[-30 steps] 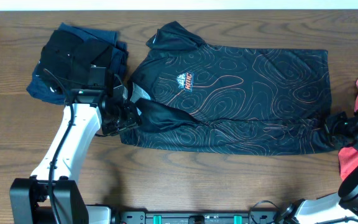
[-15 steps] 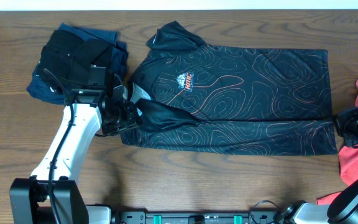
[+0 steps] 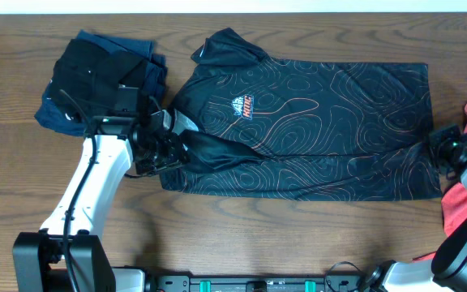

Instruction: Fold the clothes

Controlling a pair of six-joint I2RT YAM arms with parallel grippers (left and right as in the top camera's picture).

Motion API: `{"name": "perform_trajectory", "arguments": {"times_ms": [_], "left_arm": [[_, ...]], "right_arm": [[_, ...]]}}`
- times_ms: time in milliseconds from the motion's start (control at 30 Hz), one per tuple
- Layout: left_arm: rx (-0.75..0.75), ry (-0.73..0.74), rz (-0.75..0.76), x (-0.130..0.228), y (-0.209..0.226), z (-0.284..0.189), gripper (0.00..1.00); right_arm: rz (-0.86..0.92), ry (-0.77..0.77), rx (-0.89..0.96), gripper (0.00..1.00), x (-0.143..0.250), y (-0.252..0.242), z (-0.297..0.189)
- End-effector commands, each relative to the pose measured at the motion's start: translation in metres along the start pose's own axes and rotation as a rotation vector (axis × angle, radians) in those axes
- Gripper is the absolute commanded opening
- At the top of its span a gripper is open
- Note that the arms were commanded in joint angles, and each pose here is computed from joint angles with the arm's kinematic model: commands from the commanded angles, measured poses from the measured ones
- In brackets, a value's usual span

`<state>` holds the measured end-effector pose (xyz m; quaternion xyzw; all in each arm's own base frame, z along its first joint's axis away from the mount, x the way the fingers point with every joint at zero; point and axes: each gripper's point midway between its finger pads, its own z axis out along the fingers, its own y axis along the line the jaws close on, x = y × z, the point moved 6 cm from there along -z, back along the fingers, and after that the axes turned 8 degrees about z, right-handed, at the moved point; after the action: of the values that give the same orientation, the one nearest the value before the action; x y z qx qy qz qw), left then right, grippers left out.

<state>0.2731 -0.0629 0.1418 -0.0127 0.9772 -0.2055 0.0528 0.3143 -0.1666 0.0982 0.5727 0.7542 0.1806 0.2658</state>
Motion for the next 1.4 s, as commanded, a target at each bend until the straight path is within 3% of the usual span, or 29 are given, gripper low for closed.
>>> {"name": "perform_trajectory", "arguments": {"times_ms": [0,133,267,633,833,900,1000,1100,1167,1267,1300,1333,1367], "left_arm": [[0.062,0.007,0.148,0.001,-0.019,0.002,0.49],[0.065,-0.02,0.31,-0.002,-0.041,0.011,0.49],[-0.036,-0.009,0.375,-0.002,-0.045,0.026,0.49],[-0.081,0.12,0.348,-0.007,-0.027,0.086,0.49],[-0.083,0.121,0.327,-0.011,-0.024,0.098,0.48],[-0.081,0.104,0.32,-0.014,-0.025,0.099,0.42],[-0.081,0.102,0.309,-0.015,-0.025,0.099,0.24],[-0.079,0.092,0.312,-0.016,-0.026,0.099,0.17],[-0.078,0.085,0.314,-0.018,-0.026,0.099,0.06],[-0.078,0.085,0.313,-0.017,-0.026,0.099,0.06],[-0.077,0.088,0.309,-0.017,-0.026,0.099,0.13],[-0.075,0.09,0.301,-0.017,-0.026,0.099,0.31],[-0.076,0.091,0.286,-0.016,-0.026,0.099,0.4]], "right_arm": [[-0.015,-0.026,-0.008,0.45,-0.005,0.001,0.0],[-0.042,-0.005,-0.092,0.47,-0.011,0.007,-0.016],[-0.06,0.057,-0.196,0.47,-0.004,0.019,-0.037],[-0.13,0.095,-0.214,0.47,0.015,0.025,-0.072],[-0.128,0.102,-0.208,0.47,0.017,0.024,-0.073],[-0.128,0.103,-0.207,0.46,0.017,0.024,-0.073],[-0.128,0.102,-0.206,0.46,0.017,0.024,-0.073],[-0.128,0.1,-0.204,0.46,0.017,0.024,-0.073],[-0.128,0.1,-0.205,0.46,0.016,0.024,-0.073],[-0.128,0.1,-0.205,0.46,0.016,0.024,-0.073],[-0.128,0.099,-0.204,0.45,0.016,0.024,-0.073],[-0.128,0.098,-0.203,0.45,0.016,0.023,-0.073],[-0.128,0.095,-0.199,0.45,0.016,0.023,-0.073]]}}
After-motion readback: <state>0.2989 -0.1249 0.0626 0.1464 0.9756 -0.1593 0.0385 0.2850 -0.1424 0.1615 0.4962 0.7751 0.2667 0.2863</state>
